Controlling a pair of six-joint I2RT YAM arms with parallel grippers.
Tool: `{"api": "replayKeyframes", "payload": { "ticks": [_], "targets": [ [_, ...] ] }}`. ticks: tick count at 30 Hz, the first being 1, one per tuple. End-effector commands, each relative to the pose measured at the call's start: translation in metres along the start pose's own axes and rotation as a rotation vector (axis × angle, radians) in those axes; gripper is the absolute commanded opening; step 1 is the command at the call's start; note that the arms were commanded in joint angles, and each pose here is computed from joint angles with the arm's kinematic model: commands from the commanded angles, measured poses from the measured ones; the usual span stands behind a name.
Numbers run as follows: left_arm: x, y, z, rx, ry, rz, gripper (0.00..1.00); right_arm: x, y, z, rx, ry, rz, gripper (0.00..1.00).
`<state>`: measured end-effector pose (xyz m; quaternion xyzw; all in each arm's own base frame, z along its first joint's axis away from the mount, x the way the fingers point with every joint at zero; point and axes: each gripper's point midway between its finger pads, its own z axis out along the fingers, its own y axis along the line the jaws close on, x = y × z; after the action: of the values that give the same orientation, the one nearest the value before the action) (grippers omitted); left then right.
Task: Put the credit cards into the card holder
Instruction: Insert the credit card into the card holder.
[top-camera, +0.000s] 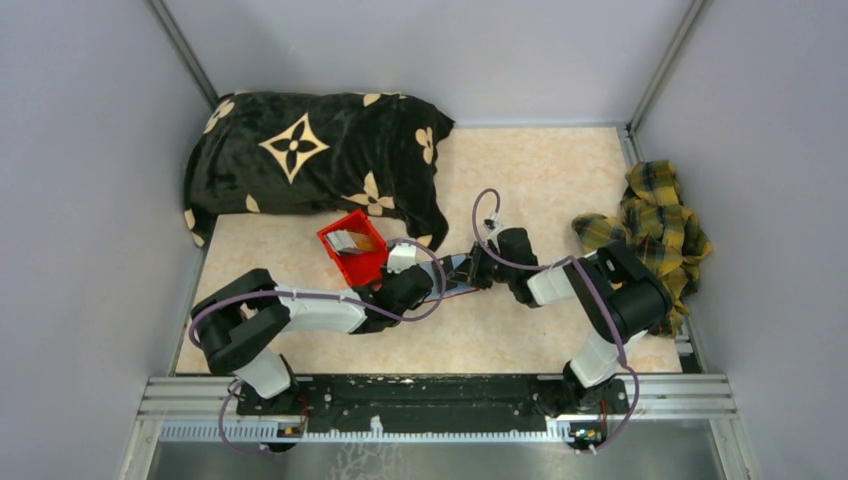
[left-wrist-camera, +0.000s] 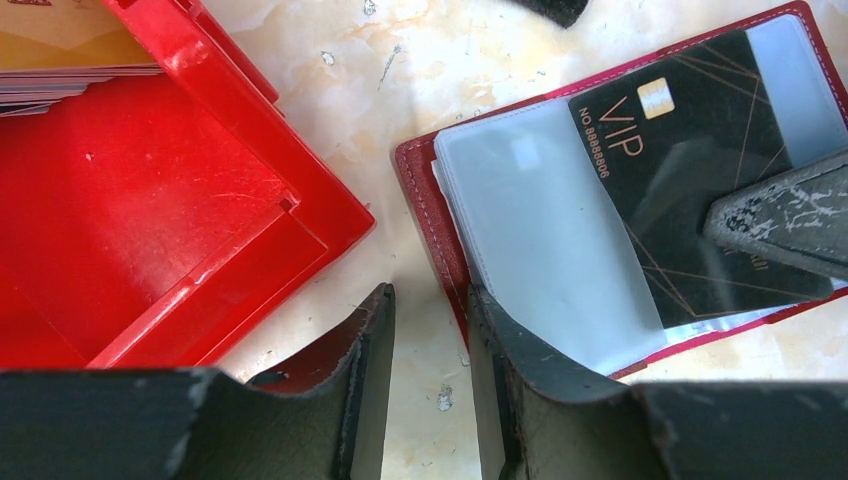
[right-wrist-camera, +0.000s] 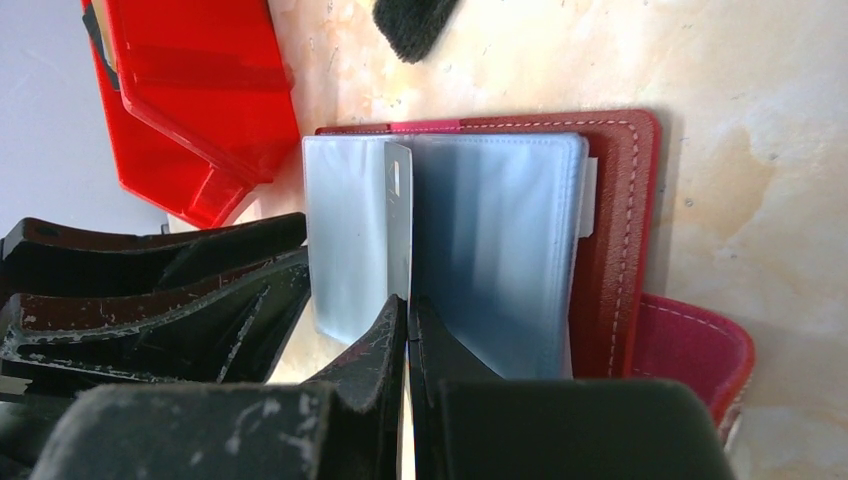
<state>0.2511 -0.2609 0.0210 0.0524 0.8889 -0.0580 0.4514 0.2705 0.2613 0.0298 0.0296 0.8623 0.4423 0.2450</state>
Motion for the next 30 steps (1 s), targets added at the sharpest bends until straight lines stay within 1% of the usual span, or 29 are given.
{"api": "replayKeyframes", "payload": {
  "ticks": [1,16,24,30],
  "targets": [
    [0.039,0.0,-0.002,0.038,0.122,0.028,0.39,0.019,-0.008,-0.001,0.049,0.027,-0.002,0.0],
    [0.044,0.003,-0.005,0.045,0.127,0.029,0.39,0.023,-0.016,0.002,0.106,0.018,0.023,0.0],
    [0.047,0.005,-0.007,0.04,0.128,0.025,0.38,0.031,-0.028,0.004,0.136,0.014,0.086,0.0],
    [0.047,0.002,-0.006,0.045,0.125,0.022,0.38,0.032,-0.027,0.006,0.16,0.01,0.071,0.0]
  ]
}}
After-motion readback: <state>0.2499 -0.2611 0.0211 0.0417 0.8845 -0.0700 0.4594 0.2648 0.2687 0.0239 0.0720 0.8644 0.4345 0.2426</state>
